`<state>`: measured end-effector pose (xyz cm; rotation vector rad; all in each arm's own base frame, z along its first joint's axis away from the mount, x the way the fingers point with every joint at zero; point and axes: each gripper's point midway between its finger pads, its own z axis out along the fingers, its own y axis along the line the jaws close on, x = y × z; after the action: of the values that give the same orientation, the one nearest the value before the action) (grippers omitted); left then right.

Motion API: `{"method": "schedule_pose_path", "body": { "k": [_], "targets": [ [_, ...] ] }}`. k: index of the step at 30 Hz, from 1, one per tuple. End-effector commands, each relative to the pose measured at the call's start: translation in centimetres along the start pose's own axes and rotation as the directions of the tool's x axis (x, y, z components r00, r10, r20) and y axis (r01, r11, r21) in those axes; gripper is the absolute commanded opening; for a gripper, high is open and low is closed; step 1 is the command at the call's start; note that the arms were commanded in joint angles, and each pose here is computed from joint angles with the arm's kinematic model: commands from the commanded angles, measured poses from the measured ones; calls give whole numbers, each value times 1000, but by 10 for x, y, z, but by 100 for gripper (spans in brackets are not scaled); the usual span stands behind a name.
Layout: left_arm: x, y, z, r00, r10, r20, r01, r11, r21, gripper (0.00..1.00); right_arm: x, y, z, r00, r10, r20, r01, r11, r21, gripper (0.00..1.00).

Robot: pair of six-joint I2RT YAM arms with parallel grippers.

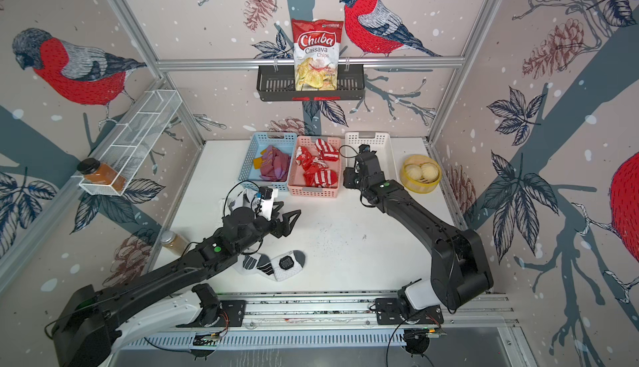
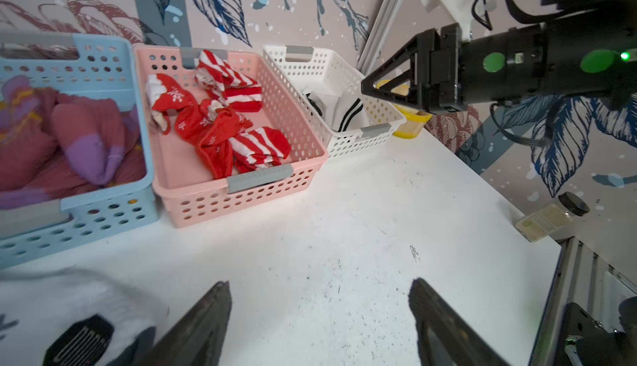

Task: Sort the socks into the basket by color
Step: Place the sock in the bin, then pick up the sock at the center of the board.

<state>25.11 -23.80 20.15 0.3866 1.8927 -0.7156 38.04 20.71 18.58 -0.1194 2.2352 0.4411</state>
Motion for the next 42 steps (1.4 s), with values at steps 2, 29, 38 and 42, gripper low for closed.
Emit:
{"method": "schedule_pose_path", "body": {
  "k": [2, 29, 38, 42],
  "targets": [
    [8, 25, -15, 999, -32, 4, 32, 992, -125, 83, 10, 38, -1, 1000, 8, 23, -5, 996, -92, 58],
    [19, 56, -73, 993, -93, 72, 107, 965, -241, 85, 136, 203, 60, 962, -113, -247, -19, 880, -474, 65],
    [23, 61, -75, 992, -99, 72, 115, 959, -257, 85, 162, 225, 79, 941, -148, -305, -26, 866, -499, 65],
    [23, 61, -76, 992, -96, 77, 113, 959, -259, 86, 173, 230, 90, 932, -159, -326, -26, 867, -498, 64]
  ]
}}
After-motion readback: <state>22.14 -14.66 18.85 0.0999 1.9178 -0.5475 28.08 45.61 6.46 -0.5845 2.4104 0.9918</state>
